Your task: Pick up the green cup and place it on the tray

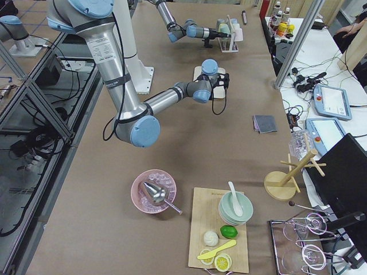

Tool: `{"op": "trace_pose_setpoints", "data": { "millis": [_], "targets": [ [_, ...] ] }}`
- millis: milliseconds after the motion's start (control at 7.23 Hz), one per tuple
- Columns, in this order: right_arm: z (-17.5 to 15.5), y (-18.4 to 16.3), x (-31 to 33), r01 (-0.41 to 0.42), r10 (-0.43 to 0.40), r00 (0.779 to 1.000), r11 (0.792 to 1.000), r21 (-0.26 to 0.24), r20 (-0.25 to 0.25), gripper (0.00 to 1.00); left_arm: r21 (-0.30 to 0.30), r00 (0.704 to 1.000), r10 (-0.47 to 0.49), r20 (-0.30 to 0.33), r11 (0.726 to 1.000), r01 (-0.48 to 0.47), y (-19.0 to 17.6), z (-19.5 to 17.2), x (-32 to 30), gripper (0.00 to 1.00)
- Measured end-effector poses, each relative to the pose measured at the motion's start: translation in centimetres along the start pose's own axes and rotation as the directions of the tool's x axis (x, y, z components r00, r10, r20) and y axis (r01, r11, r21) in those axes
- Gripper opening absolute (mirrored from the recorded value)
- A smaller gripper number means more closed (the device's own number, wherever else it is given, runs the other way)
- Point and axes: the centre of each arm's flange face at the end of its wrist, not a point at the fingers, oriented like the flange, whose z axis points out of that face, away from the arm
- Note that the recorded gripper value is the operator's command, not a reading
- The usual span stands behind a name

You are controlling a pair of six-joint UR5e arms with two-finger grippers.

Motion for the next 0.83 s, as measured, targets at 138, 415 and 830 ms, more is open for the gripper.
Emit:
{"op": "trace_pose_setpoints", "data": {
  "millis": [138, 415, 830],
  "targets": [
    [-2.7, -0.9, 0.3, -0.016, 0.016, 1.0, 1.0, 0.014, -0.005, 1.0, 0.001, 1.0, 0.006, 0.011, 1.0, -0.006, 0.4, 0.0, 0.1, 0.85],
    [-7.6, -1.4, 0.5, -0.027, 0.028, 0.999, 0.998, 0.051, -0.022, 1.0, 0.0, 1.0, 0.014, 0.021, 1.0, -0.014, 1.2, -0.1, 0.1, 0.85],
    [-13.9, -2.3, 8.4, 0.19, -0.175, 0.976, 0.975, 0.115, -0.128, 1.0, -0.002, 0.999, 0.02, 0.032, 1.0, -0.02, 2.1, -0.5, -0.6, 0.85]
  ]
}}
